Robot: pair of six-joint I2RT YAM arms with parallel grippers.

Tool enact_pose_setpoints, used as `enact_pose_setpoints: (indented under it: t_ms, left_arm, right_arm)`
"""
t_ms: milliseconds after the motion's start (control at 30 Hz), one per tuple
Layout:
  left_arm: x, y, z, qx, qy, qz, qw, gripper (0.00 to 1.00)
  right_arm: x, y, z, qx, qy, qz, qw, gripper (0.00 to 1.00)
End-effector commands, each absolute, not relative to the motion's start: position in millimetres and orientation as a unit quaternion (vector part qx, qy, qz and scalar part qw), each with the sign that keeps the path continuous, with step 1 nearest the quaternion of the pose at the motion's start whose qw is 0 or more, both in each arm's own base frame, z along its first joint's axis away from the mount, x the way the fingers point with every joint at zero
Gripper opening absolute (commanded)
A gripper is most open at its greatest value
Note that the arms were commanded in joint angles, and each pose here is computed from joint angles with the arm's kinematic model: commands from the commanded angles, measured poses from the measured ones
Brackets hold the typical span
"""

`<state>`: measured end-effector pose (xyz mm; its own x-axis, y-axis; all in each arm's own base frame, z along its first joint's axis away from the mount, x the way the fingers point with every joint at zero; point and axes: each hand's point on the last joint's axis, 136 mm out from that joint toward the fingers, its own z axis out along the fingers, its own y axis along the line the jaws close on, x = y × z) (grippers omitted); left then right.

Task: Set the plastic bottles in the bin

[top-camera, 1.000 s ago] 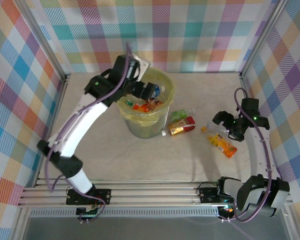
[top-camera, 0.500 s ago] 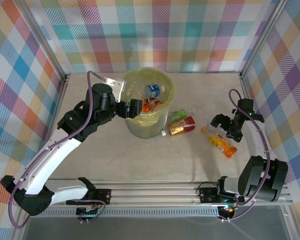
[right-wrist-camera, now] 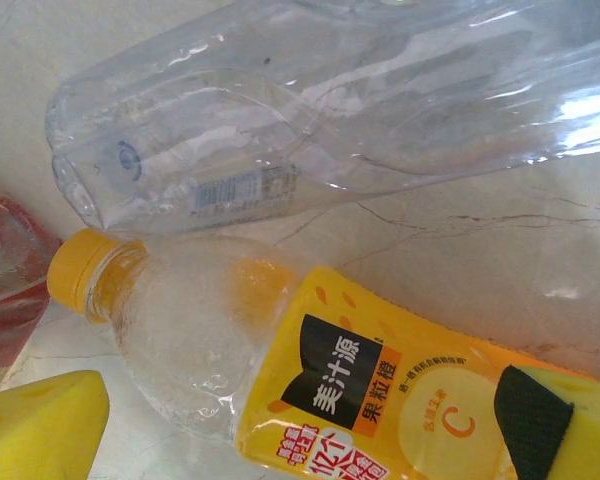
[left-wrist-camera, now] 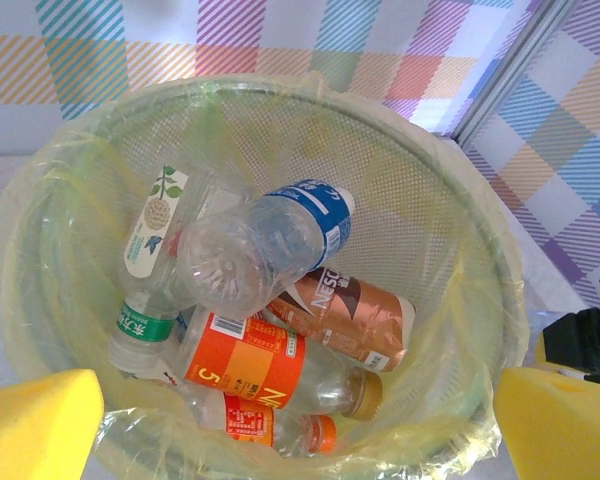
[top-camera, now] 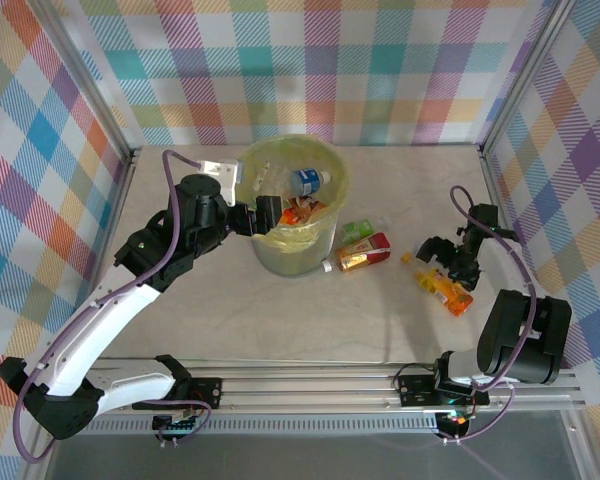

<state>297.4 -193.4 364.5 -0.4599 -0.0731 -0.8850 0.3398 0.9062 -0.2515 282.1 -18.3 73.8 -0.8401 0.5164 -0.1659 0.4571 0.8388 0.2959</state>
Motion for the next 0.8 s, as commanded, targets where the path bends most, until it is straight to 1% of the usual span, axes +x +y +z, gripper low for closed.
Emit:
enact_pose_setpoints:
  t_ms: [0, 567, 767]
  left_arm:
    - [299, -186, 374, 0.058, 0.821, -0.204, 0.531, 1.0]
    - [301, -189, 373, 0.057, 0.824, -0.206, 0.525, 1.0]
    - [300, -191, 371, 0.058, 0.825, -0.212, 0.521, 1.0]
  right_arm:
    - [278, -9, 69, 0.249, 0.95, 0.152, 0.111, 1.0]
    - [251, 10, 76, 0.252, 0.944, 0.19, 0.093, 1.0]
    - [241, 22, 80, 0.259, 0.936, 0.221, 0.093, 0.99]
